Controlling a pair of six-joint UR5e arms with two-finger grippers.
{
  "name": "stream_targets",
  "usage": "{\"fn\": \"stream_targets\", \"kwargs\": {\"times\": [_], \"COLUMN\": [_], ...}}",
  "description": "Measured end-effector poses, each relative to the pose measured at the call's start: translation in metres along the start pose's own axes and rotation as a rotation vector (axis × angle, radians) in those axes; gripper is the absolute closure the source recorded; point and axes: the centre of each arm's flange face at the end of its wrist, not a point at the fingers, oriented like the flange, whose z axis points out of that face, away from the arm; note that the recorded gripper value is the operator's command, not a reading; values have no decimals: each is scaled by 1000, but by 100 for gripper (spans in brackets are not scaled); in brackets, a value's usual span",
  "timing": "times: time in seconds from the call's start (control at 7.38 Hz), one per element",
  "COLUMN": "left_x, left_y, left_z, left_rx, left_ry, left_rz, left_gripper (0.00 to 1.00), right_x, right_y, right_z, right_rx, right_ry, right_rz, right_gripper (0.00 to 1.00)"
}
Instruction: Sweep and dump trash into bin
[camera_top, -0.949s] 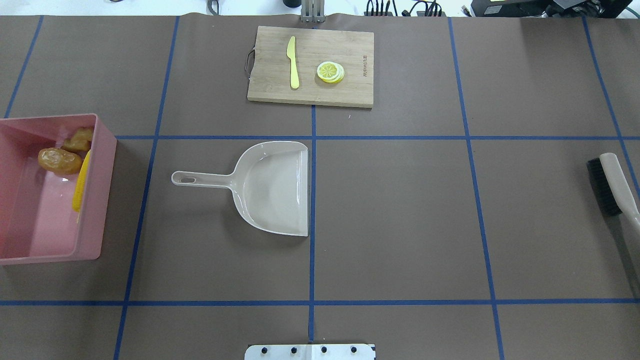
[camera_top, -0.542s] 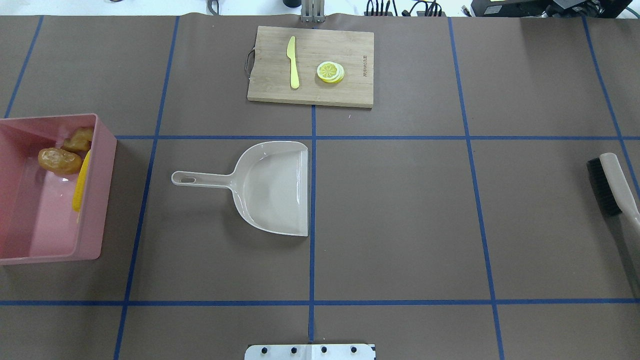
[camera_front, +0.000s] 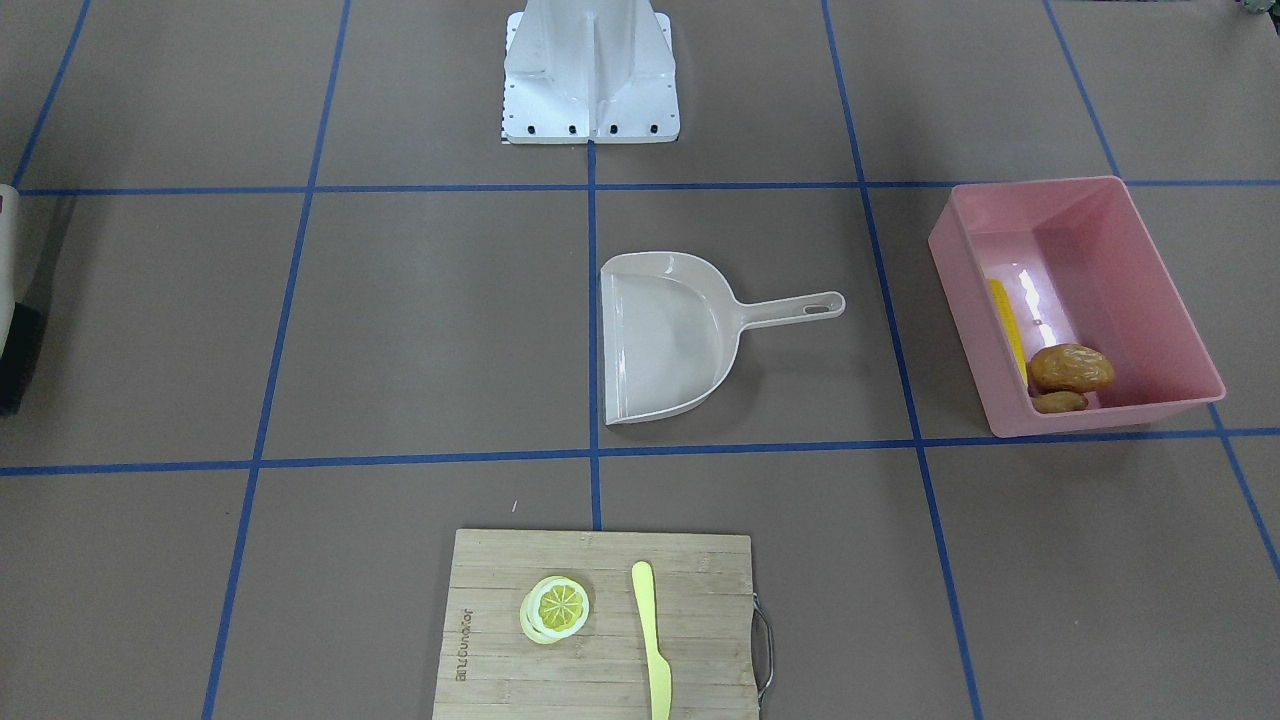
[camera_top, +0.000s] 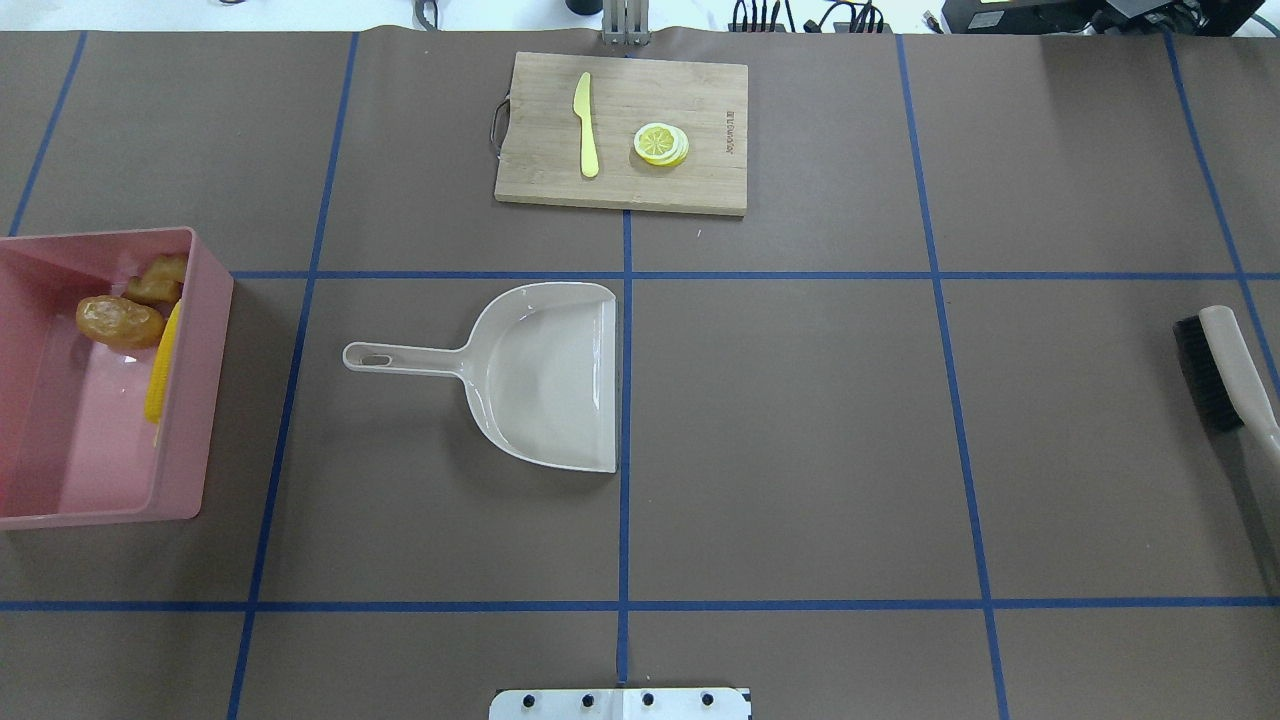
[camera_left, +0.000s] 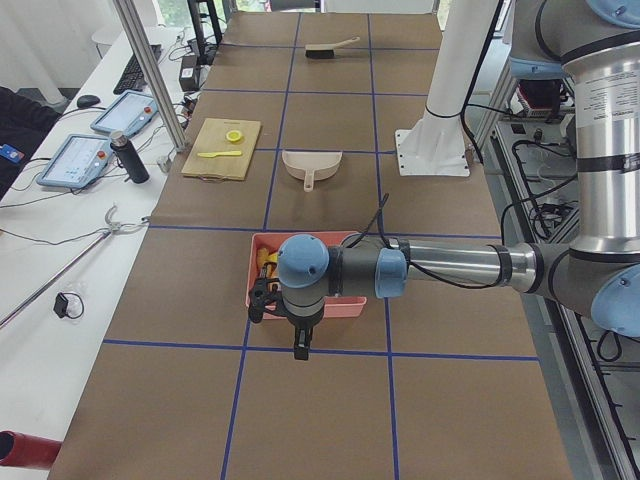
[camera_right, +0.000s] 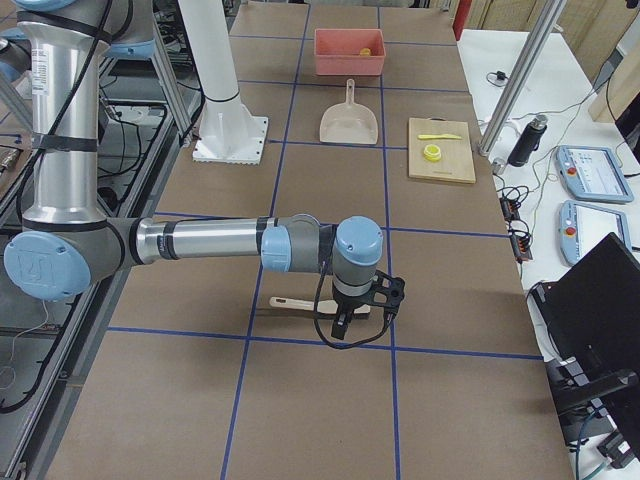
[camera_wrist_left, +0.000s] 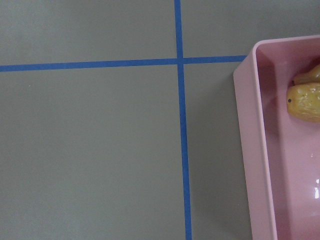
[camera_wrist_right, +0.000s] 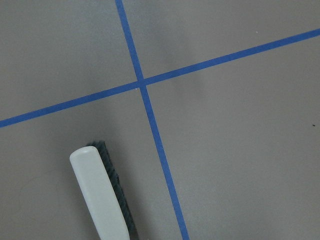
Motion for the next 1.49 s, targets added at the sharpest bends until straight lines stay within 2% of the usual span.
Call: {"fn": "stream_targets", "kwargs": {"times": [1.49], "left_x": [3], "left_y": [-4], "left_z": [-3], "left_rx": [6], "left_ry": [-8], "left_rz": [10], "left_gripper": [2], "right_x": [-10], "right_y": [-7], "right_z": [-6], "right_rx": [11], "right_ry": [-8], "right_rz": [-14], "right_gripper": [0]}}
